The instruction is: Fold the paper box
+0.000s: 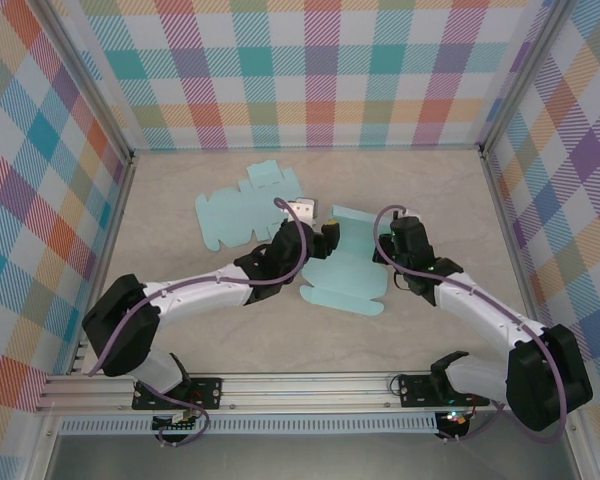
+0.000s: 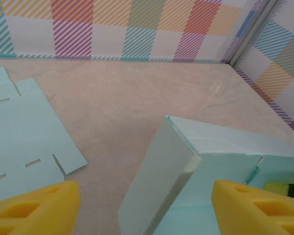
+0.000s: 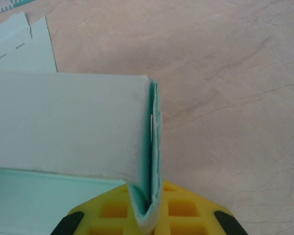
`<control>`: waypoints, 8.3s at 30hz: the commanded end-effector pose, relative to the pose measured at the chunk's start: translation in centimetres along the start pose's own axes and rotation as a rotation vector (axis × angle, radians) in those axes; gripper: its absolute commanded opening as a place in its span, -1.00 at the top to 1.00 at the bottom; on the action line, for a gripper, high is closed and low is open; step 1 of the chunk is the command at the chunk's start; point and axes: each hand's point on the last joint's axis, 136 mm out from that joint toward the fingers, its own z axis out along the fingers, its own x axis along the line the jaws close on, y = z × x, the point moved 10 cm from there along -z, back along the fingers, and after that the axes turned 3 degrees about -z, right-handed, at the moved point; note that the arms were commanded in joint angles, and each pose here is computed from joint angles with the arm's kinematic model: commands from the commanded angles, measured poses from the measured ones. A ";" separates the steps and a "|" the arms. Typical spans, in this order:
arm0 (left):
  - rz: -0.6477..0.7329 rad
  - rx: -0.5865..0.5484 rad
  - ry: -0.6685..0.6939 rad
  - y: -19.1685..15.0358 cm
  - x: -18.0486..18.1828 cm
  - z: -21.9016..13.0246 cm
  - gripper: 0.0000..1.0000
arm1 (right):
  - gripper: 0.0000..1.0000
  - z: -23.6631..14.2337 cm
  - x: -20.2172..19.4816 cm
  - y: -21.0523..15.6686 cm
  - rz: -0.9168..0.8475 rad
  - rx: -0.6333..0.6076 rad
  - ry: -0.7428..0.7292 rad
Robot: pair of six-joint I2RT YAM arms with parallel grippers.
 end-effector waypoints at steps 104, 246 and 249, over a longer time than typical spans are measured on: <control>-0.147 0.064 0.142 0.6 2.2 -6.0 -0.99 | 1.00 -0.9 3.9 1.0 -0.115 0.459 -0.038; -0.003 0.654 0.252 -14.1 2.1 3.0 -0.36 | -0.47 3.6 -2.0 -2.6 0.196 0.430 0.012; -0.043 0.632 0.174 -14.7 0.7 2.3 -0.34 | -0.51 5.1 -2.1 -0.8 0.177 0.435 0.027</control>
